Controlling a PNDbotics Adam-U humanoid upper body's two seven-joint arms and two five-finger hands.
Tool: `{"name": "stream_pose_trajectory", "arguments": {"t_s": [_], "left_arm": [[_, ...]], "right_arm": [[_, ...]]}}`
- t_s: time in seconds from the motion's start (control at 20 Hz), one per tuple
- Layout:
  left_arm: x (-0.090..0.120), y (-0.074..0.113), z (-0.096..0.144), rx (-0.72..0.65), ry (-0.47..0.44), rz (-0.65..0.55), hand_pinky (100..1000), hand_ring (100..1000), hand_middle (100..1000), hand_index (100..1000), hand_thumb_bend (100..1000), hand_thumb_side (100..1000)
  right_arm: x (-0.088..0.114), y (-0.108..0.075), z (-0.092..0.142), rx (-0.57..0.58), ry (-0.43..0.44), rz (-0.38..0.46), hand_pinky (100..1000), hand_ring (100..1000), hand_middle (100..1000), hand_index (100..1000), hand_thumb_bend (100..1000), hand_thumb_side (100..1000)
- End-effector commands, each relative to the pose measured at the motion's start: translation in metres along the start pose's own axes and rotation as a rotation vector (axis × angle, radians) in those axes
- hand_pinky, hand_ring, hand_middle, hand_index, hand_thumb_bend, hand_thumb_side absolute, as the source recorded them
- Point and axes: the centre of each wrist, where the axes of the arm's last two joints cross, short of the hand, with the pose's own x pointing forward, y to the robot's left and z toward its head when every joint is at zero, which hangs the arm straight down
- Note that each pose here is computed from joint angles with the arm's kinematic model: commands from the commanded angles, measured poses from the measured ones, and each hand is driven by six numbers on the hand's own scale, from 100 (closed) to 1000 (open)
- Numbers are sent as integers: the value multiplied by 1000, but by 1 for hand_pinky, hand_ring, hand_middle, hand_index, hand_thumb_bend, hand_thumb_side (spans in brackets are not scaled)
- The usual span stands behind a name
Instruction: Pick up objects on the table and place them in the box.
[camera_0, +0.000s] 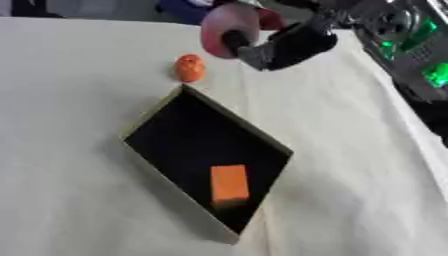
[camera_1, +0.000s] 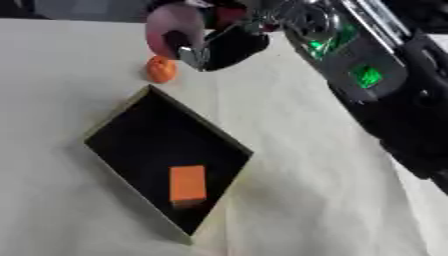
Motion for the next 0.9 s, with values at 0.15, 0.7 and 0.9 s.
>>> {"name": "stream_pose_trajectory", "arguments": {"t_s": [0.15,0.7,0.9], "left_arm": [[6,5,-6,-7,-36,-16,585,611,734,621,100,886],[6,3,-6,-10,-35,-7,584,617,734,619,100,884],[6,2,-6,-11,-34,-5,584,617,735,619,100,885]], "right_arm": [[17,-4,4,32,-39,4,754,747,602,735,100,251],[17,32,-10,143,-53,-30,754,747,598,732,100,253],[18,48,-15,205,-81,-43,755,748,597,732,100,256]]}}
